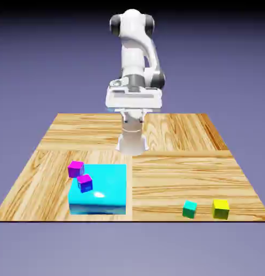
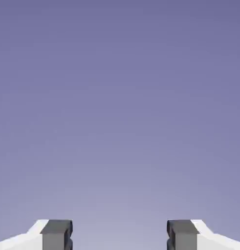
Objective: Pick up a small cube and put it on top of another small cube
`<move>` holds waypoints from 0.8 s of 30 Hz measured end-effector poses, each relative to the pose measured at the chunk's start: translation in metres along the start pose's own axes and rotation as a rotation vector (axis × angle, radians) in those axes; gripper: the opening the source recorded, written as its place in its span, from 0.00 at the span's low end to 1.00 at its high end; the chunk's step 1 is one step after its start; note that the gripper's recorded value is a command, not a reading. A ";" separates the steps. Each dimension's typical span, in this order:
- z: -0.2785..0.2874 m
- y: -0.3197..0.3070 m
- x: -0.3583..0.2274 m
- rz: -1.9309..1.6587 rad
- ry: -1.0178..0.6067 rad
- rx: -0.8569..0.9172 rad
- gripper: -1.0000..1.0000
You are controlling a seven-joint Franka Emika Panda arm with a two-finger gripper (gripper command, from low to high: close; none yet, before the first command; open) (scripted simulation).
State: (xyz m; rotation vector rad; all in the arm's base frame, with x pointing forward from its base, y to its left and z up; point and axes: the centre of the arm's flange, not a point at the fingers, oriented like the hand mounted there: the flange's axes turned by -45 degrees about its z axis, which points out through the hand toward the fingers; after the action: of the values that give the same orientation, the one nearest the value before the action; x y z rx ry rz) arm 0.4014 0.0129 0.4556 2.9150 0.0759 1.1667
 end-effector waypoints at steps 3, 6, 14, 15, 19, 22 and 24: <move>0.027 -0.021 0.016 0.020 -0.089 0.023 0.50; 0.055 -0.046 0.028 0.038 -0.179 0.041 0.50; 0.134 -0.126 0.040 0.080 -0.424 0.072 0.50; 0.143 -0.136 0.039 0.085 -0.455 0.073 0.50; 0.183 -0.175 0.033 0.114 -0.579 0.067 0.50; 0.210 -0.208 0.022 0.131 -0.673 0.059 0.50; 0.228 -0.229 0.013 0.141 -0.735 0.050 0.50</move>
State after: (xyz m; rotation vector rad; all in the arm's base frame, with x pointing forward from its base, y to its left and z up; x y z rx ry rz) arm 0.5577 0.2465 0.2952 3.2185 -0.1050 0.0385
